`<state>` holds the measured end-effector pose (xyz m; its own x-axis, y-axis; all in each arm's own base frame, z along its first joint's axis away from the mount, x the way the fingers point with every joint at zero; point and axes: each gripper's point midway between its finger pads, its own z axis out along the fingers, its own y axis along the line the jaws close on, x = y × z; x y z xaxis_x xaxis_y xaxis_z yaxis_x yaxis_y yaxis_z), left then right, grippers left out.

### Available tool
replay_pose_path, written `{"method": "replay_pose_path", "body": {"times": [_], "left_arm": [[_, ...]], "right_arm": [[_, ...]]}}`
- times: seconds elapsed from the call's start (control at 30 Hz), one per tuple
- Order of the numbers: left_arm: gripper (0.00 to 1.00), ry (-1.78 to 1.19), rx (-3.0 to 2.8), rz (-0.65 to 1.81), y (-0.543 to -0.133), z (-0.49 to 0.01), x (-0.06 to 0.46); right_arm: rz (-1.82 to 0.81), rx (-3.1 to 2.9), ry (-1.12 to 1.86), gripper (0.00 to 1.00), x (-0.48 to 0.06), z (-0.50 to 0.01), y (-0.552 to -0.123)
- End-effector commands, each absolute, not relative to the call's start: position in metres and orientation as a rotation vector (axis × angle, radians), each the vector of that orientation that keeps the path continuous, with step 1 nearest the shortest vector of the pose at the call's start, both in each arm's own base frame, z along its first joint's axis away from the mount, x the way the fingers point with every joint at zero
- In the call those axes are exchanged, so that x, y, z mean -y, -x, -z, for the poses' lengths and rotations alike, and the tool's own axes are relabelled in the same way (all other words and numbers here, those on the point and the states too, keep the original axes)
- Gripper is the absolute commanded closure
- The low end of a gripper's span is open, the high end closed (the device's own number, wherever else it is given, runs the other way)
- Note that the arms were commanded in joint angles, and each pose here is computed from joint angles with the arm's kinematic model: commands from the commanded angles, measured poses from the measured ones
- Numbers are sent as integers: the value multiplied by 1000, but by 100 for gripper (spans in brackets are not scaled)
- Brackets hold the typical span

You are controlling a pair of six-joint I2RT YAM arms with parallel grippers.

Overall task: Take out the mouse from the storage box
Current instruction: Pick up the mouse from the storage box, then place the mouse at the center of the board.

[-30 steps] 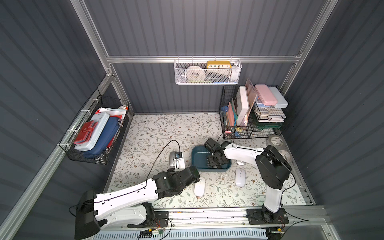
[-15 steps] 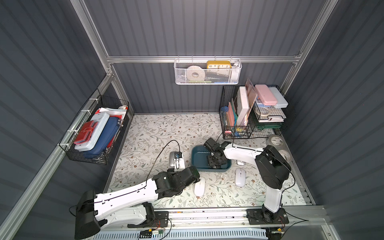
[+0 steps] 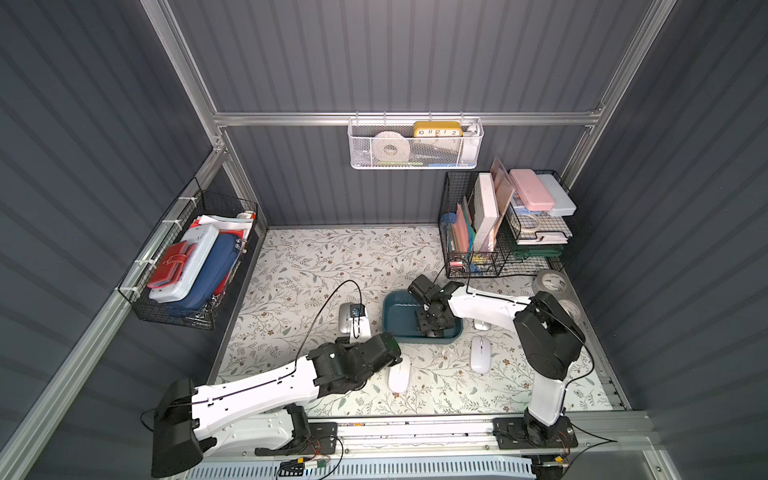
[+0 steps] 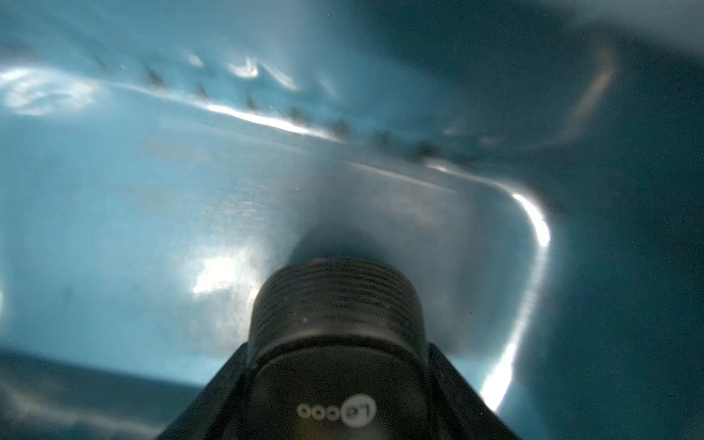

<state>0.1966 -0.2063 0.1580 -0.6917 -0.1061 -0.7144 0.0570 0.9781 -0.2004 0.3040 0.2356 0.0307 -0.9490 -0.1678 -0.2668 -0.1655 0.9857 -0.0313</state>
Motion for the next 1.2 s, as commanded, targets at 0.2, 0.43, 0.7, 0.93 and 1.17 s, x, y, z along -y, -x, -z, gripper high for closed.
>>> {"method": "replay_pose_path", "body": {"times": [0.2, 0.43, 0.7, 0.93, 1.17], "left_arm": [[1, 44, -2321, 237, -195, -156, 197], [1, 48, -2321, 236, -195, -155, 195], [0, 51, -2321, 239, -194, -154, 194], [1, 61, -2313, 244, -195, -155, 194], [1, 48, -2310, 236, -197, -158, 197]], "right_arm": [[-19, -2752, 210, 43, -239, -79, -321], [-98, -2712, 192, 43, -240, -111, -316], [-114, -2698, 188, 43, -229, -130, -283], [-140, -2713, 221, 43, -225, -131, -233], [-145, -2767, 239, 43, -227, -106, -188]]}}
